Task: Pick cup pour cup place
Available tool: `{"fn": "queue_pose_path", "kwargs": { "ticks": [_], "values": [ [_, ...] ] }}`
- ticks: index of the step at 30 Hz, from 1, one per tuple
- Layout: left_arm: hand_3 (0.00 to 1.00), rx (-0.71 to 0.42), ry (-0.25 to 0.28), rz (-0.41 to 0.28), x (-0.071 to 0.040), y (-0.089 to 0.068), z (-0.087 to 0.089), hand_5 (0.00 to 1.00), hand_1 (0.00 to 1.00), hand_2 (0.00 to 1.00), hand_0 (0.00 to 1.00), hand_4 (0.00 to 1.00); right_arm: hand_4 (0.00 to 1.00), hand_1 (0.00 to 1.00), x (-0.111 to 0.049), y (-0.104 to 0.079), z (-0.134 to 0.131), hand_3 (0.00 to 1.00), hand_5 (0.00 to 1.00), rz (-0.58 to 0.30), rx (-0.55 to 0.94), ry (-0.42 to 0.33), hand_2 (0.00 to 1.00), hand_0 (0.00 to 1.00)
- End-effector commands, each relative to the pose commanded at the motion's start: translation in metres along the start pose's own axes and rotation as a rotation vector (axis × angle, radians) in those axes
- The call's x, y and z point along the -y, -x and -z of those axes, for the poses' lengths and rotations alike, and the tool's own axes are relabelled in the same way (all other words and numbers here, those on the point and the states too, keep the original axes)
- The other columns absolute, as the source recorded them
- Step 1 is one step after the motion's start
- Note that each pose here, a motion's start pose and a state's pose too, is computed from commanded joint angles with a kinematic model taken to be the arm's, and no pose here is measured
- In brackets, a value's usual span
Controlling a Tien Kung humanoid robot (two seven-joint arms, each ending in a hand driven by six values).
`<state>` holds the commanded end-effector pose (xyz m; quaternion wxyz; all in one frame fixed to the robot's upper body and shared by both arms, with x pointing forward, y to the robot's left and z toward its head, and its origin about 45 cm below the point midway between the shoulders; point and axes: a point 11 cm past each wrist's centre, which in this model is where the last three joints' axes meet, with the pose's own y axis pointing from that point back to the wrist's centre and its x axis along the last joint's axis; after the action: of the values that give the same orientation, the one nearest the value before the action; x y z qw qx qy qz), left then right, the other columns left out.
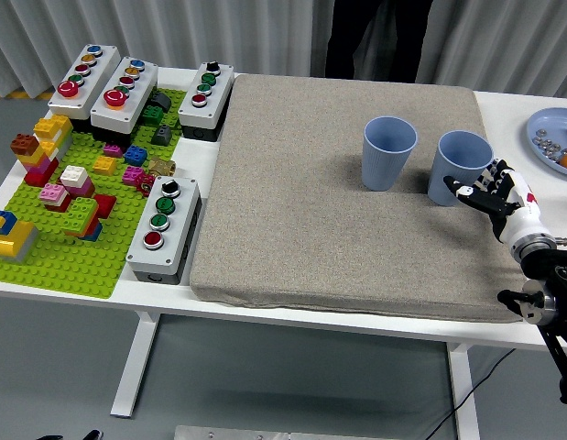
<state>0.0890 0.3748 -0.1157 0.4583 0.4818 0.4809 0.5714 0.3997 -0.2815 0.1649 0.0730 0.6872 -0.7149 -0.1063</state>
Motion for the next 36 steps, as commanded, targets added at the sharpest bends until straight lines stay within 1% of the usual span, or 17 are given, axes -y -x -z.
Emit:
{"fn": "queue_pose_path", "kwargs": {
  "ticks": [25, 34, 35, 36],
  "values": [
    [0.732, 0.000, 0.002, 0.001, -0.0001, 0.0007, -0.0013, 0.970, 0.787, 0.853, 0.773, 0.508, 0.812, 0.865, 0.0015, 0.0013, 0.0007, 0.838, 0.274, 0.004, 0.015, -0.001, 0.955, 0.893],
    [0.732, -0.001, -0.002, 0.000, 0.0001, 0.0002, 0.0008, 0.970, 0.787, 0.853, 0.772, 0.507, 0.812, 0.864, 0.0014, 0.0022, -0.0006, 0.835, 0.276, 0.005, 0.020, 0.002, 0.949, 0.888],
    [0.732, -0.001, -0.003, 0.000, 0.0001, 0.0001, 0.0010, 0.970, 0.787, 0.853, 0.772, 0.508, 0.813, 0.849, 0.0013, 0.0023, -0.0006, 0.807, 0.276, 0.005, 0.020, 0.001, 0.931, 0.884],
    [0.732, -0.001, -0.003, 0.000, 0.0001, 0.0002, 0.0010, 0.970, 0.787, 0.853, 0.772, 0.508, 0.813, 0.849, 0.0012, 0.0023, -0.0004, 0.807, 0.276, 0.005, 0.019, 0.001, 0.931, 0.884]
  ]
}}
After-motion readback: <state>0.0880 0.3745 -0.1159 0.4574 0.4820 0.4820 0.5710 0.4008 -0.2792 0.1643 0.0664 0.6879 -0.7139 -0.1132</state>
